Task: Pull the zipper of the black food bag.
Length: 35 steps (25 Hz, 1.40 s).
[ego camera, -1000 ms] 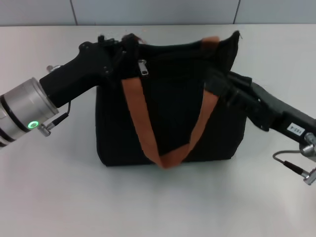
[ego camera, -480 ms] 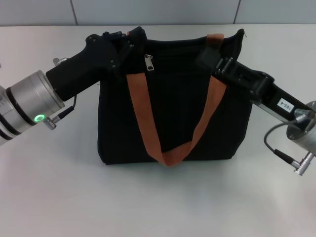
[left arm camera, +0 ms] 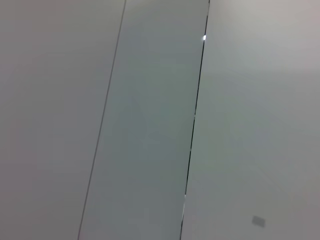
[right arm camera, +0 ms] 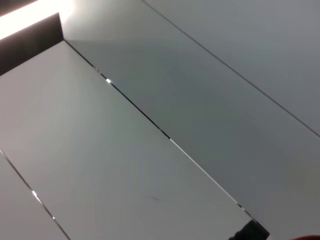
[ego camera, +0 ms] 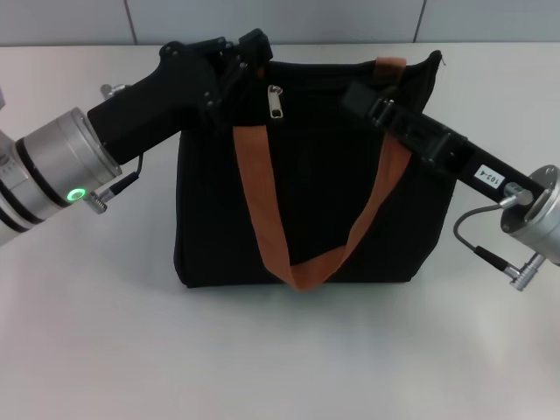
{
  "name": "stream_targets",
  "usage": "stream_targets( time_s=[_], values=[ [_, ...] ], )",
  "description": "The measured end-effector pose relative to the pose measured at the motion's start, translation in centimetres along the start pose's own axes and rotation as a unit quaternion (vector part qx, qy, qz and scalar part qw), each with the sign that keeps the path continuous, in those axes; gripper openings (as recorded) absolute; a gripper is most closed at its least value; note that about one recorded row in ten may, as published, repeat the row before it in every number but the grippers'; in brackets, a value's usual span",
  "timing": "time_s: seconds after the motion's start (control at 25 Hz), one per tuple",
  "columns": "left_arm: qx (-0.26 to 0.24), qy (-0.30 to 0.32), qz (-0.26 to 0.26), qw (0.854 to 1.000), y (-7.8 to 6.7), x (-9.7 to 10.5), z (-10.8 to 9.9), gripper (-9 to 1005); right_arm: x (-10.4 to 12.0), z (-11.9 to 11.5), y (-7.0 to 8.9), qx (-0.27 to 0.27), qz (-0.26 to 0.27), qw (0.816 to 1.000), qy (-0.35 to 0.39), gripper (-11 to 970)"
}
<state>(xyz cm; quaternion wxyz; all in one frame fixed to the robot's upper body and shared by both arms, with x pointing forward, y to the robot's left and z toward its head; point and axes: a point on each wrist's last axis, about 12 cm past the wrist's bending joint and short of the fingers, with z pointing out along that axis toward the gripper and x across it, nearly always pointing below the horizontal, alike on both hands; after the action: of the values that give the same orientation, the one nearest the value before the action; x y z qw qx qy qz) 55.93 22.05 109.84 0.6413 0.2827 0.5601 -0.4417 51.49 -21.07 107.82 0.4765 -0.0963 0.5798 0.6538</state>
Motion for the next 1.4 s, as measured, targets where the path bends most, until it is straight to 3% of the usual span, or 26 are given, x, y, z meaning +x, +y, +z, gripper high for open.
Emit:
stream_targets(
  time_s=[0.8,1.2,1.4],
  values=[
    [0.032,-0.007,0.021,0.999,0.3,-1.2,2.6,23,0.1,1.9,-1.2,0.035,0.033,0.999,0.019,332],
    [0.033,-0.006,0.034,0.999,0.2,-1.1,2.9,23,-0.1,2.9,-1.1,0.022,0.054,0.998,0.034,329],
    [0.033,-0.007,0.033,0.999,0.2,-1.1,2.9,23,-0.1,3.0,-1.6,0.042,0.058,0.997,0.038,329]
  ],
)
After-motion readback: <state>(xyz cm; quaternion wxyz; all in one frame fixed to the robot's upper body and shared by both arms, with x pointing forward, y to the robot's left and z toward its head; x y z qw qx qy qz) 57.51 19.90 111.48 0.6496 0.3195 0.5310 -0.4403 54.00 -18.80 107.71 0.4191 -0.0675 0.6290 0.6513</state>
